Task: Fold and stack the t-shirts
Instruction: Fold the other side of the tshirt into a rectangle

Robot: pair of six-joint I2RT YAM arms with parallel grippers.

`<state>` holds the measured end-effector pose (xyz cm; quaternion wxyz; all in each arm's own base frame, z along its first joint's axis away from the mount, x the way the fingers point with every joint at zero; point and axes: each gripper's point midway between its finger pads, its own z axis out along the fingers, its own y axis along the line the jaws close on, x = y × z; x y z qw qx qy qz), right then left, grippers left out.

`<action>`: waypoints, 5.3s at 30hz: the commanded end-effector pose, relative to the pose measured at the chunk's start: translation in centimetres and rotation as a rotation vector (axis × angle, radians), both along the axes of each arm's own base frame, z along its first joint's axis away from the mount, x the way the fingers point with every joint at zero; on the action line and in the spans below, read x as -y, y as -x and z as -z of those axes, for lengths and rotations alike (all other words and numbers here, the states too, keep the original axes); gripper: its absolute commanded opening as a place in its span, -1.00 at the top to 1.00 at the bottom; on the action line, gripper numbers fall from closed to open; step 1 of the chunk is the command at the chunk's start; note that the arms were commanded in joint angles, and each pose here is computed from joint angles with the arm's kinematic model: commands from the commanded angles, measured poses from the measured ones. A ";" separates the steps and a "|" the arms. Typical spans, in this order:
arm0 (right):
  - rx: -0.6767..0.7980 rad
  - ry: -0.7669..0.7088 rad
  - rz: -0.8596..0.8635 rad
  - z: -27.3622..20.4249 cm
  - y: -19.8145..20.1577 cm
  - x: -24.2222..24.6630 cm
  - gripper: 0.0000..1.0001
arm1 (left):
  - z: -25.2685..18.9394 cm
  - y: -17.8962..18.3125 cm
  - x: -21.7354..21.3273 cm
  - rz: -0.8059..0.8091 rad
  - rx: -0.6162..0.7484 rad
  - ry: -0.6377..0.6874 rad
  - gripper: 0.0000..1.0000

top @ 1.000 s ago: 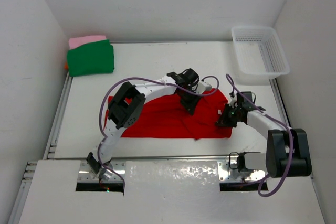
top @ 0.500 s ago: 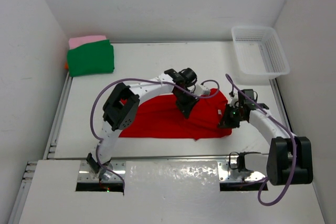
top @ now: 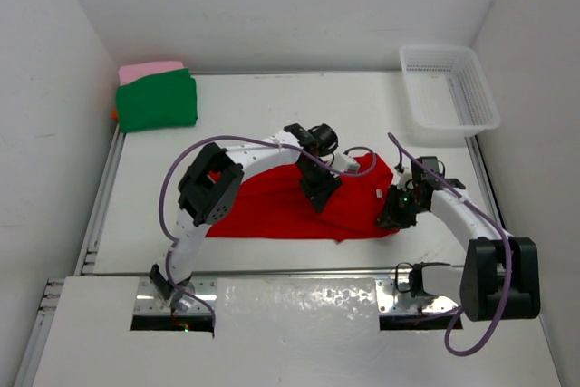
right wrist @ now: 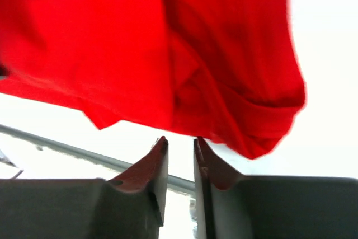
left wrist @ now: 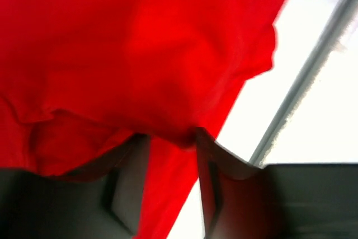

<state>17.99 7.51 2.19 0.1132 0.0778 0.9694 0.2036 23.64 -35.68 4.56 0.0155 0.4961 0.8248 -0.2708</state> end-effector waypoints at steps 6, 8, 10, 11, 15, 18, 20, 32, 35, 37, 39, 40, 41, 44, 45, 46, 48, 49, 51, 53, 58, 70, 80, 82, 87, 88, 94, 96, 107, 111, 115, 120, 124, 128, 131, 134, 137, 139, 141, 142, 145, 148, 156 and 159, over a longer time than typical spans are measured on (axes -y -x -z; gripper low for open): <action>0.188 0.112 0.007 -4.9 -6.0 1.9 0.25 | -1.8 -3.3 0.1 -0.011 0.144 -0.015 -0.14; 0.317 0.099 0.035 -7.7 -9.5 1.7 0.22 | -2.8 -3.7 -0.1 -0.002 0.165 -0.015 -0.17; 0.411 0.072 0.077 -9.3 -12.8 1.5 0.23 | -4.3 -4.4 0.0 0.016 0.204 0.002 -0.17; 0.427 0.070 0.087 -9.4 -13.8 1.5 0.25 | -5.6 -4.8 -0.2 0.030 0.225 0.014 -0.18; 0.411 0.094 0.083 -7.9 -17.9 1.4 0.31 | -8.3 -6.4 -2.5 -0.005 0.269 0.025 -0.35; 0.382 0.105 0.037 -6.2 -20.3 0.3 0.24 | -8.0 -8.8 -7.0 -0.127 0.292 -0.027 -0.35; 0.349 0.113 0.023 -4.7 -21.4 -0.1 0.21 | -6.6 -10.3 -11.7 -0.252 0.279 -0.087 -0.35; 0.307 0.107 -0.006 -1.8 -22.6 -2.4 0.23 | 1.0 -12.3 -33.7 -0.761 0.331 -0.410 -0.32; 0.230 0.149 0.008 0.3 -21.7 -1.7 0.38 | 2.9 -12.2 -35.8 -0.795 0.331 -0.463 -0.31; 0.191 0.180 0.021 1.2 -21.1 -1.0 0.66 | 4.5 -11.9 -37.4 -0.813 0.306 -0.502 -0.31; 0.181 0.200 0.034 1.3 -20.7 -0.5 0.77 | 5.5 -11.6 -38.0 -0.816 0.290 -0.526 -0.29; 0.179 0.199 0.040 1.3 -20.7 -0.2 0.82 | 6.1 -11.5 -39.0 -0.842 0.274 -0.535 -0.29; 0.176 0.199 0.040 1.2 -20.7 -0.2 0.84 | 6.2 -11.4 -39.1 -0.850 0.268 -0.530 -0.29; 0.172 0.206 0.037 0.8 -20.8 0.2 0.95 | 6.6 -11.2 -39.0 -0.854 0.255 -0.514 -0.29; 0.169 0.211 0.041 0.8 -20.7 0.4 0.98 | 6.7 -11.2 -38.9 -0.854 0.254 -0.510 -0.29; 0.176 0.212 0.053 0.5 -20.8 0.8 1.00 | 6.7 -11.1 -38.8 -0.853 0.251 -0.506 -0.29; 0.185 0.214 0.083 0.6 -20.7 1.4 1.00 | 6.9 -11.0 -38.7 -0.852 0.244 -0.503 -0.29; 0.195 0.214 0.114 0.2 -20.8 2.2 1.00 | 7.0 -10.8 -38.8 -0.852 0.242 -0.505 -0.29; 0.207 0.209 0.132 0.3 -20.7 2.8 1.00 | 7.1 -10.7 -38.8 -0.852 0.242 -0.505 -0.29; 0.194 0.206 0.131 0.6 -20.7 3.1 1.00 | 7.4 -10.4 -38.6 -0.846 0.233 -0.500 -0.28; 0.202 0.177 0.118 1.2 -21.1 3.2 1.00 | 7.4 -10.2 -38.6 -0.838 0.227 -0.498 -0.28; 0.395 0.259 0.011 -6.6 -22.9 3.8 0.24 | 0.5 -13.1 -35.6 -0.788 0.283 -0.283 -0.32; 0.562 0.243 -0.351 -9.8 -14.9 -10.6 0.26 | -1.3 -13.7 -35.6 -0.804 0.296 -0.274 -0.33; 0.588 0.226 -0.443 -8.9 -12.2 -14.0 0.17 | -1.3 -13.6 -35.6 -0.805 0.303 -0.275 -0.33; 0.628 0.332 -0.637 -7.8 -9.4 -18.5 0.12 | -1.3 -13.6 -35.3 -0.812 0.300 -0.259 -0.33; 0.591 0.375 -0.666 -6.9 -8.7 -18.4 0.12 | -1.3 -13.6 -35.3 -0.811 0.297 -0.255 -0.33; 0.534 0.491 -0.741 -4.4 -7.0 -18.8 0.10 | -1.4 -13.2 -35.5 -0.805 0.308 -0.265 -0.33; 0.507 0.505 -0.755 -3.3 -6.6 -19.0 0.12 | -1.3 -13.1 -35.4 -0.807 0.304 -0.265 -0.33; 0.471 0.606 -0.717 -2.1 -6.9 -17.8 0.73 | -1.0 -13.0 -35.5 -0.808 0.293 -0.275 -0.33; 0.494 0.584 -0.714 -2.7 -7.1 -18.2 0.98 | -0.9 -13.0 -35.5 -0.804 0.290 -0.276 -0.33; 0.502 0.557 -0.733 -3.3 -6.6 -18.4 1.00 | -0.8 -12.9 -35.6 -0.802 0.287 -0.279 -0.33; 0.532 0.510 -0.809 -4.6 -5.8 -18.9 1.00 | -0.8 -12.9 -35.6 -0.798 0.286 -0.282 -0.33; 0.515 0.460 -0.927 -4.0 -4.1 -19.1 0.92 | -0.3 -12.8 -35.7 -0.797 0.278 -0.292 -0.33; 0.469 0.377 -1.025 -2.1 -2.3 -19.7 0.92 | -0.2 -12.6 -35.7 -0.798 0.272 -0.295 -0.33; 0.407 0.362 -1.060 0.2 -1.3 -19.6 0.92 | -0.2 -12.6 -35.8 -0.797 0.273 -0.298 -0.33; 0.366 0.374 -1.075 1.4 -1.0 -19.3 0.80 | -0.2 -12.7 -35.8 -0.796 0.276 -0.301 -0.33; 0.391 0.359 -1.066 1.0 -1.5 -20.2 0.30 | -0.1 -12.6 -35.8 -0.796 0.269 -0.300 -0.33; 0.440 0.283 -1.073 -0.3 -1.7 -22.1 0.08 | -0.3 -12.8 -35.7 -0.796 0.275 -0.288 -0.33; 0.477 0.162 -1.094 -2.3 -1.2 -24.2 -0.02 | -0.9 -13.3 -35.3 -0.796 0.287 -0.265 -0.33; 0.513 0.121 -1.087 -3.3 -1.4 -25.1 -0.12 | -1.8 -14.0 -35.2 -0.795 0.308 -0.247 -0.32; 0.642 -0.086 -0.987 -8.4 -2.2 -26.9 -0.21 | -4.6 -15.9 -34.2 -0.790 0.361 -0.160 -0.33; 0.678 -0.290 -0.748 -11.8 -4.1 -24.9 -0.23 | -8.3 -17.3 -31.7 -0.739 0.422 -0.048 -0.35; 0.191 -0.104 -0.031 -2.3 -1.8 -9.2 0.79 | -13.4 -12.8 -15.8 -0.354 0.477 0.159 -0.33; 0.139 -0.088 0.059 -1.5 -0.2 -7.6 0.48 | -12.2 -8.8 -9.2 -0.190 0.417 0.192 -0.32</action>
